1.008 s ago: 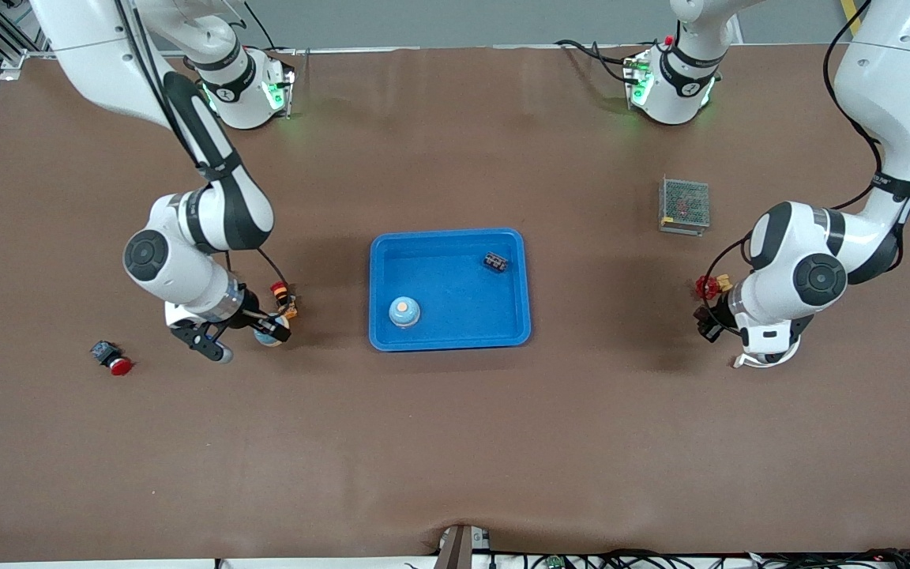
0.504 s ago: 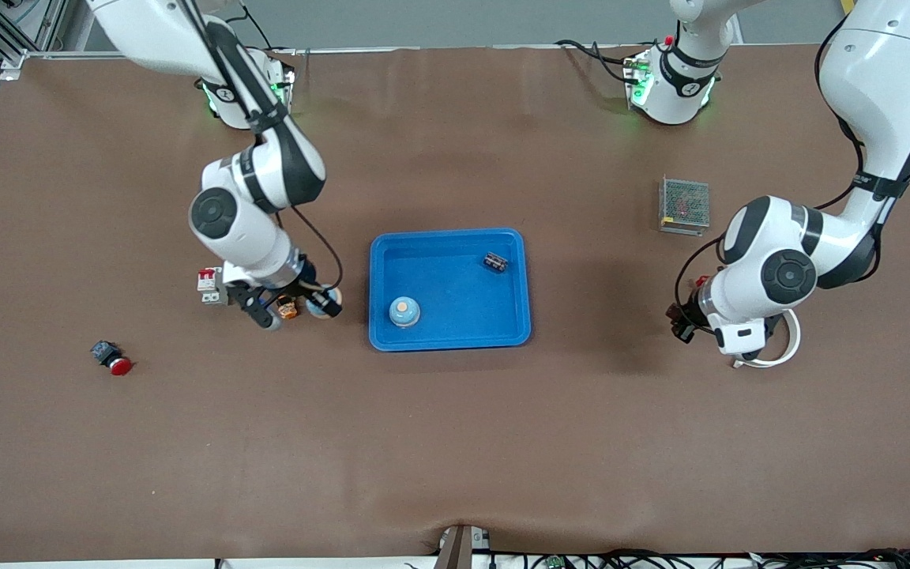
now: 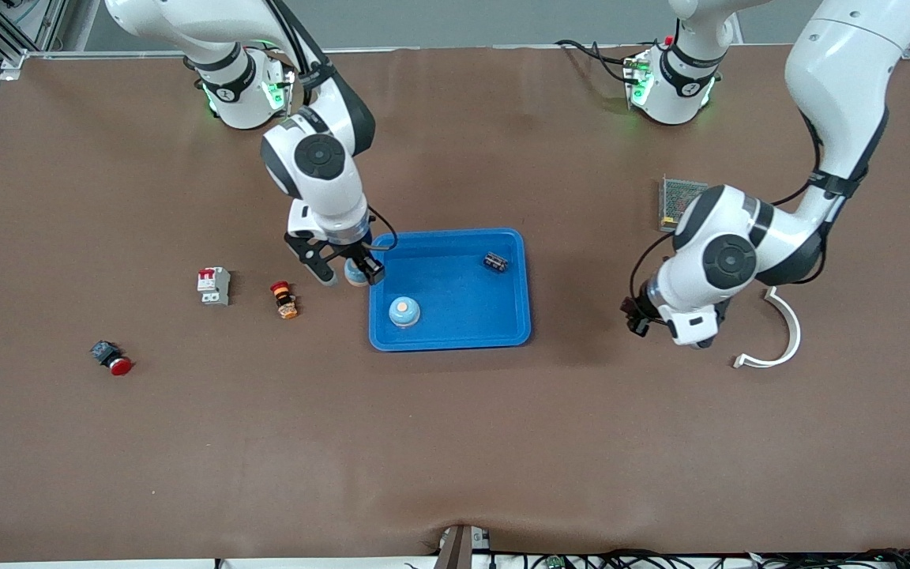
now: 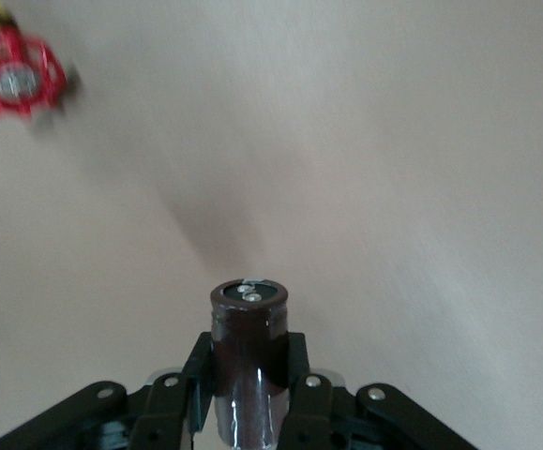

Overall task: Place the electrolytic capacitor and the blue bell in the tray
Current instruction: 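Carry the bell and capacitor into the blue tray with both grippers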

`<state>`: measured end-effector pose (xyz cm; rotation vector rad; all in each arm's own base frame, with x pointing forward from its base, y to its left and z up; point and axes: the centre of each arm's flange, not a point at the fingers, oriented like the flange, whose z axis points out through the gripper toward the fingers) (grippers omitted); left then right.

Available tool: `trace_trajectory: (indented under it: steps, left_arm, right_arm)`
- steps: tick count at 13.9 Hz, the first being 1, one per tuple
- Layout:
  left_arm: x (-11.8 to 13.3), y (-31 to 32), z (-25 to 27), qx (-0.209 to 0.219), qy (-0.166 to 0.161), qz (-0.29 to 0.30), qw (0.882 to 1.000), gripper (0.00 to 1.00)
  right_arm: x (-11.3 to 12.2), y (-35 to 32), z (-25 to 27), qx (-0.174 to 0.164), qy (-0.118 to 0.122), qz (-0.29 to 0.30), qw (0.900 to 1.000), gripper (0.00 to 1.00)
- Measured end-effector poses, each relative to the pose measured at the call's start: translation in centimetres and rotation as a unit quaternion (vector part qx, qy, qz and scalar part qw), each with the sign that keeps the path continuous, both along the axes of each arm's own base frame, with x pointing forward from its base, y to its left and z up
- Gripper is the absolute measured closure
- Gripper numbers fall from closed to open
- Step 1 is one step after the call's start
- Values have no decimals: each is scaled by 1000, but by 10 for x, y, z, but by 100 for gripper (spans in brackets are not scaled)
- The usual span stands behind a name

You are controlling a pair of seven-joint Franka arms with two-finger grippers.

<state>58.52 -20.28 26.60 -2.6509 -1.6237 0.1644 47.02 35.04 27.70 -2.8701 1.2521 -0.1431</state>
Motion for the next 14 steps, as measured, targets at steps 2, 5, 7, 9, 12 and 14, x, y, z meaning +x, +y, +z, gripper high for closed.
trace_trajectory:
  steps: [2,5,7,9,12,14]
  left_arm:
    - [-6,-36,6,-12,2,22,1000,66]
    - [-12,-78,5,-22,8,50,998,66]
    - [-15,-102,1,-28,13,64,997,66]
    - [-16,-125,-2,-35,16,80,996,66]
    - [-21,-159,-8,-45,22,86,995,66]
    - [-27,-178,-13,-54,21,83,995,66]
  right_arm:
    - [-8,11,-1,2,-1,-11,1000,32]
    - [-16,22,-7,6,-3,-22,1000,32]
    - [-15,24,-17,13,-8,-31,999,32]
    - [-14,27,-33,23,-14,-37,999,32]
    - [-14,28,-58,24,-13,-39,999,32]
    - [-15,33,-67,22,-9,-37,999,32]
